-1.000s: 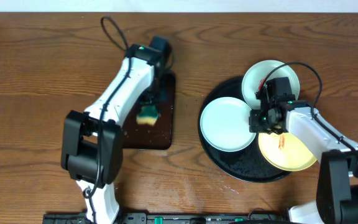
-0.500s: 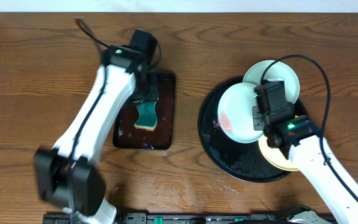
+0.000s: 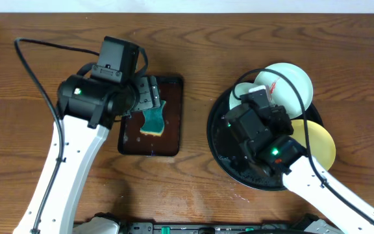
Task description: Clean dirty plates on tray and stack at the side
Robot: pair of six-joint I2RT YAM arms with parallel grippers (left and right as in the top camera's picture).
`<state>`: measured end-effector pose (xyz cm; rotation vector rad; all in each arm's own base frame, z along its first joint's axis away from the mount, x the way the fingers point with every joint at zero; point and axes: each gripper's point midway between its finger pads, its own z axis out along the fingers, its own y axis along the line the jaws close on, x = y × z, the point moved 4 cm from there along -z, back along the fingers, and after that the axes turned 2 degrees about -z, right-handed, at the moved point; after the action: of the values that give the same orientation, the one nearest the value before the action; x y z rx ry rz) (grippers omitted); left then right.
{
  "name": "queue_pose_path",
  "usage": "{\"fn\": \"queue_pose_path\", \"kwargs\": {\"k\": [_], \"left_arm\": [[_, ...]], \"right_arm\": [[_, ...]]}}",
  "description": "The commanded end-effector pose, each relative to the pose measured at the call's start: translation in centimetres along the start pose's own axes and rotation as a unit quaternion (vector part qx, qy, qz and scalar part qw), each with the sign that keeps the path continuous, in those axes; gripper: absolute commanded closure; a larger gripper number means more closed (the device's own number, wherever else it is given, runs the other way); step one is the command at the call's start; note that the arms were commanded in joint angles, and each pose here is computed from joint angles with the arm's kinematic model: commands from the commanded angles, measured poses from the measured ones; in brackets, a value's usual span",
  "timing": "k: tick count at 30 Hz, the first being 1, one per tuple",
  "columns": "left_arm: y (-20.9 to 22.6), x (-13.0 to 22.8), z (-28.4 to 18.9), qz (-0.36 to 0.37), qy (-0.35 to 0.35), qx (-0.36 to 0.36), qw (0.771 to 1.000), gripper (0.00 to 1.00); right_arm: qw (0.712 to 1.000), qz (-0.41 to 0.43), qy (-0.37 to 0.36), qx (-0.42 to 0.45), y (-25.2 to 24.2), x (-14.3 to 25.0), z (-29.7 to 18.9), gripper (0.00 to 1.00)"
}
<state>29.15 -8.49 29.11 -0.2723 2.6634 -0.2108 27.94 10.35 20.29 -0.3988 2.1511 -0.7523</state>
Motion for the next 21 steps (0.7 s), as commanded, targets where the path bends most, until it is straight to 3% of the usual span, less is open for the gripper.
{"fn": "queue_pose_path", "kwargs": {"k": [1,12,21], "left_arm": [[0.0,0.0,-0.1,0.003,-0.001,-0.001,1.000,0.17],[0.0,0.0,-0.1,0.003,-0.001,-0.001,1.000,0.17],[0.0,0.0,-0.1,0.003,-0.001,-0.001,1.000,0.17]], "right_arm": [[0.999,-0.025,-0.039,0.022,-1.1,-1.7,-1.9,0.99],[0.983,-0.134,-0.106,0.068,-0.4,-3.6,-5.9,0.99],[0.982,-0.138,-0.115,0.061,0.2,-3.7,-6.4,0.99]]}}
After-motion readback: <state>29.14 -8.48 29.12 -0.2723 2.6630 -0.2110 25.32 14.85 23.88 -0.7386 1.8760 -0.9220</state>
